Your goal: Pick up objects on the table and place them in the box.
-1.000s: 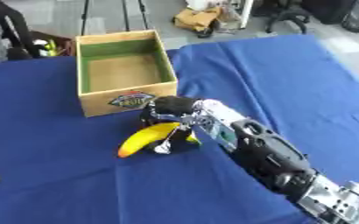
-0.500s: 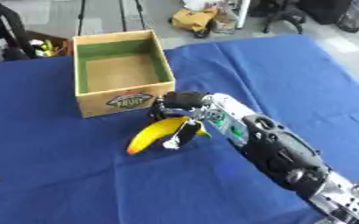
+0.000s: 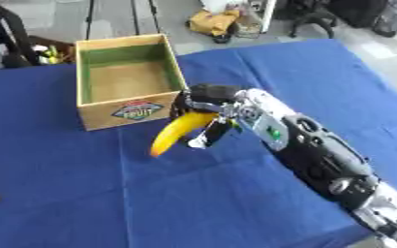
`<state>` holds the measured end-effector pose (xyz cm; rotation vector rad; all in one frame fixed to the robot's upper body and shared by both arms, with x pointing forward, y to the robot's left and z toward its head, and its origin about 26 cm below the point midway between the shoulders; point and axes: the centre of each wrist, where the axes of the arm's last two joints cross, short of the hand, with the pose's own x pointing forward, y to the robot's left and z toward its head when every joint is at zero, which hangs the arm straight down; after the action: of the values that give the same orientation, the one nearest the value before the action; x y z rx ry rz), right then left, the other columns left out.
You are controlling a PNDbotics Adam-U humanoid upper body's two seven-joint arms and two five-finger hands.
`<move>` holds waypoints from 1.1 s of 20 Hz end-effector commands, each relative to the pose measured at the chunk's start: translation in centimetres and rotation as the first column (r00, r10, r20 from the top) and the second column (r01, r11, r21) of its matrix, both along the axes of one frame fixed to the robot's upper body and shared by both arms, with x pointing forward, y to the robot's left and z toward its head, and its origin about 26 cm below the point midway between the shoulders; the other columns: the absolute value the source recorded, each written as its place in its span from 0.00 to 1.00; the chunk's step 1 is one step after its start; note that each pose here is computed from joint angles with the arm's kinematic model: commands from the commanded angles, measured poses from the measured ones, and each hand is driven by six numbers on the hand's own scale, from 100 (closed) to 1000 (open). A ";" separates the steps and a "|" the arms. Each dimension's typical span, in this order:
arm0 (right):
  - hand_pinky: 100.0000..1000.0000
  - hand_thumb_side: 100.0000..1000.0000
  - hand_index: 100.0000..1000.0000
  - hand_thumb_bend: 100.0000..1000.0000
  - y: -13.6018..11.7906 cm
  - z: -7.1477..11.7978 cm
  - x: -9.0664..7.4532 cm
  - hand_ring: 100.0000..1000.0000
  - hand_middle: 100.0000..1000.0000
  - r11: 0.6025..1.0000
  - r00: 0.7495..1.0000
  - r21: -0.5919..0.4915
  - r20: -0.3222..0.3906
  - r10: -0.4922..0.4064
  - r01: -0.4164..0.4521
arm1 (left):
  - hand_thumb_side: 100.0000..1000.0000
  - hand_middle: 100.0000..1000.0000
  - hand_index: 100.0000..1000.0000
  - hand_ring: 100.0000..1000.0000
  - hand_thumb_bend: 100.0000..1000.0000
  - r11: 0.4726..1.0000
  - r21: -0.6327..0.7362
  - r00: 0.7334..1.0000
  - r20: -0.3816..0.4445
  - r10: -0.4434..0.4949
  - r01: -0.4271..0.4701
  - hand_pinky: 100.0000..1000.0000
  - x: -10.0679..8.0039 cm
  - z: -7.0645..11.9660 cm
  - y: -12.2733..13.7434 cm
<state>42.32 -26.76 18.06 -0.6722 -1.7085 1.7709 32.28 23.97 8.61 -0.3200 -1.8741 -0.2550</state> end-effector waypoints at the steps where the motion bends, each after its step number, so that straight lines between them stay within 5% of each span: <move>1: 0.47 0.14 0.56 0.07 -2.0 3.5 -0.2 0.43 0.41 0.998 0.995 0.028 0.086 -0.050 0.048 | 1.00 0.51 0.53 0.72 0.11 1.000 0.006 0.999 0.038 -0.015 0.015 0.55 0.1 1.1 -0.1; 13: 0.47 0.10 0.56 0.09 -4.7 6.4 -0.6 0.43 0.42 0.989 0.974 0.071 0.180 -0.139 0.128 | 1.00 0.51 0.53 0.72 0.12 0.998 0.019 0.996 0.073 -0.057 0.056 0.55 0.6 2.3 -0.7; 22: 0.47 0.08 0.56 0.07 -9.3 9.3 -1.6 0.43 0.41 0.950 0.918 0.172 0.260 -0.300 0.262 | 1.00 0.51 0.53 0.72 0.11 0.990 0.051 0.987 0.090 -0.132 0.128 0.55 0.8 2.9 -1.7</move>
<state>41.28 -34.67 25.37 -1.0317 -1.7794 1.4281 32.99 22.41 10.58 -0.3930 -1.9114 -0.3782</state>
